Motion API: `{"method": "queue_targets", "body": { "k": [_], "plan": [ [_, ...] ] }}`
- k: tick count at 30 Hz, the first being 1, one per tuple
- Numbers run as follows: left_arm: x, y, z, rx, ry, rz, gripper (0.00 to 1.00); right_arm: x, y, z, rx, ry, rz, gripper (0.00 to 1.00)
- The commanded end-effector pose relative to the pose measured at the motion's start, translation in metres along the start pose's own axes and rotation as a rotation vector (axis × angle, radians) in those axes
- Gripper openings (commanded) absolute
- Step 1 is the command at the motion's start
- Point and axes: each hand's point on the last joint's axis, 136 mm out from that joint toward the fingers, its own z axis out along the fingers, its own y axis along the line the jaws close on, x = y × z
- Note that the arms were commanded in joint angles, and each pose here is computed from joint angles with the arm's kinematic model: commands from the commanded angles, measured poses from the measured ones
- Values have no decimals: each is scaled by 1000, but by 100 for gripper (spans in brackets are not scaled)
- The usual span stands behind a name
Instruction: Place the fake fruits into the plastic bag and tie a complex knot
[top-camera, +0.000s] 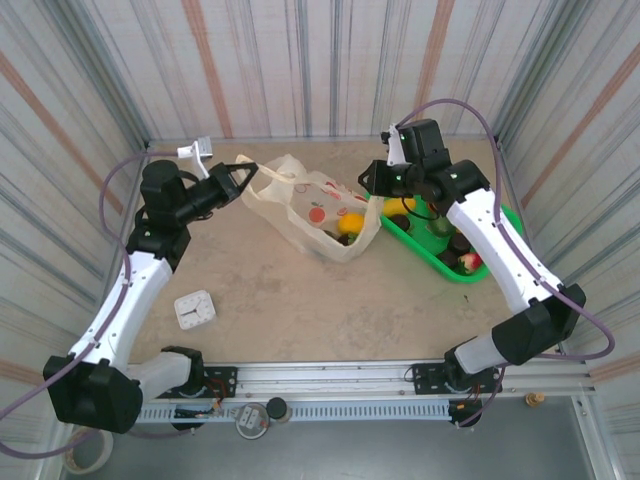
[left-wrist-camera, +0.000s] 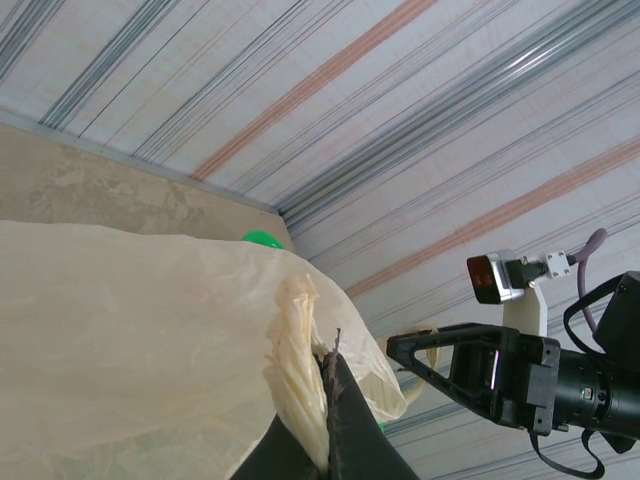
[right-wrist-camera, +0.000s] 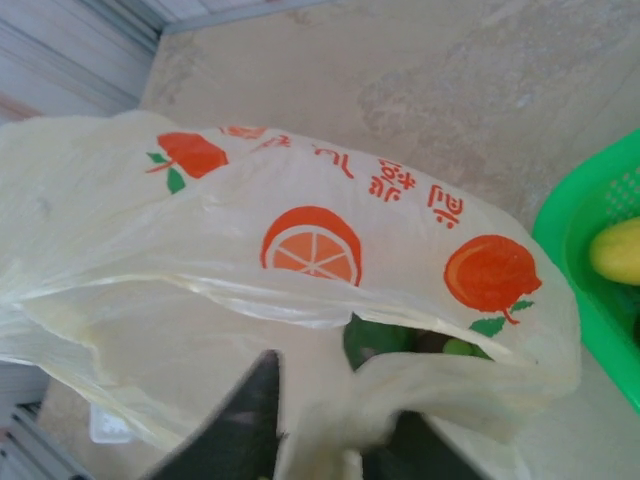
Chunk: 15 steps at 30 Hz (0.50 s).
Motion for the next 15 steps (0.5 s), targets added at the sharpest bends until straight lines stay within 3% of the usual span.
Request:
{"method": "queue_targets", "body": {
  "k": [1,5,8,12,15],
  "plan": [
    [5,-5,-4,-9,-6,-9,0,2,3,-19,-16,-19,-33,46],
    [4,-1,-5,-89,-10,-31,0,-6,7,-45,-44,-73,-56,72],
    [-1,8,-9,-182,-28,-63,0,-10,3,-68,-51,-128,-61,84],
    [-3,13,-10,-237,-34,-98,0,-18,-18,-98,-49,-223,-5,90],
    [-4,15,-12,-259,-44,-104,0,-23,-39,-111,-47,-296,83,87]
  ]
}}
